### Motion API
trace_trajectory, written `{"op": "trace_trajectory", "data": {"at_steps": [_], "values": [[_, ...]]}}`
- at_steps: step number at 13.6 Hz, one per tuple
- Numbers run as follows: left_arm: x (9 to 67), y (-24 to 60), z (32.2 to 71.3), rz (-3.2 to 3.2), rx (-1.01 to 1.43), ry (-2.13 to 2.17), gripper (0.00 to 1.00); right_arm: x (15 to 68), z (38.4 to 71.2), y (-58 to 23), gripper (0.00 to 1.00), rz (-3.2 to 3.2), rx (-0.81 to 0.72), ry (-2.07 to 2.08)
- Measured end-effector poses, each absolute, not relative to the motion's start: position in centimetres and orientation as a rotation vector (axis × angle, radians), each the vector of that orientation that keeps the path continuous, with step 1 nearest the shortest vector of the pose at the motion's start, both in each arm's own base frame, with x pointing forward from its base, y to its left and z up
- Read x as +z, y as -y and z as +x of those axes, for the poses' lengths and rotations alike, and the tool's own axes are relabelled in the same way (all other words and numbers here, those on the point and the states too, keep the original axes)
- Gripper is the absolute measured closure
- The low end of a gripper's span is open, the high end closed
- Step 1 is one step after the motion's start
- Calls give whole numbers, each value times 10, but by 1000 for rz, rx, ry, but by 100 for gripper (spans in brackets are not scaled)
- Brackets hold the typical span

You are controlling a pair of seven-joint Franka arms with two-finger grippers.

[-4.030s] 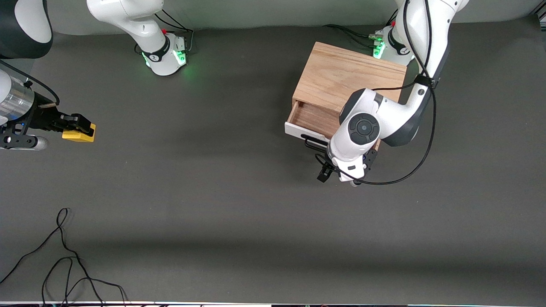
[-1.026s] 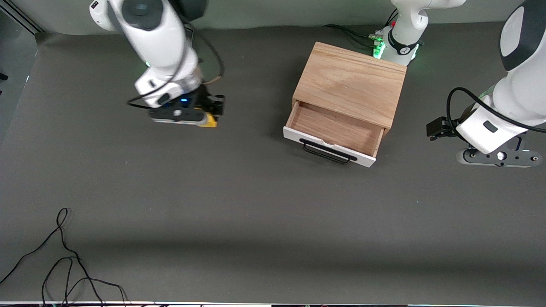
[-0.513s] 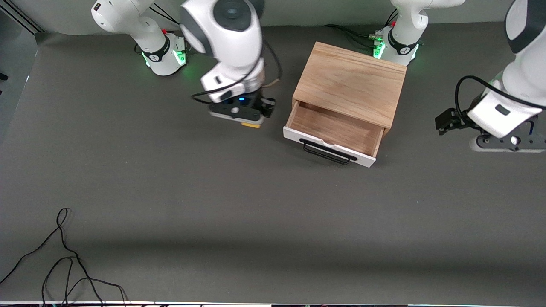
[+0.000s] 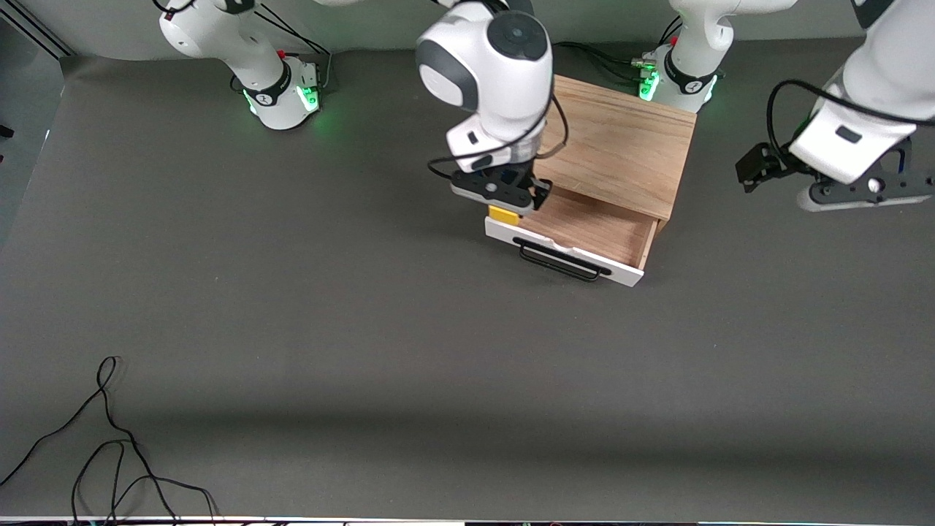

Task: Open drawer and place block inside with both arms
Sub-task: 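Carry the yellow cube with the right gripper over the open drawer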

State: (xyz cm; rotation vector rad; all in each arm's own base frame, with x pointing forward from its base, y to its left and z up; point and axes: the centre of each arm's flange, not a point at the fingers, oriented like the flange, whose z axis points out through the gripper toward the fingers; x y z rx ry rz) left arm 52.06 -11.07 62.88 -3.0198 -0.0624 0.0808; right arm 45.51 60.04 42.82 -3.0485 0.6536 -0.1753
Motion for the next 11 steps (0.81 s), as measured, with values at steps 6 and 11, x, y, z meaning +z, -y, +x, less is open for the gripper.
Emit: {"op": "trace_trajectory", "data": {"at_steps": [6, 11], "values": [[614, 107, 534, -3043, 101, -119, 0, 359, 435, -629, 45, -3092, -117, -652], [595, 121, 544, -3071, 128, -160, 0, 334, 433, -632, 45, -3122, -95, -649]]}}
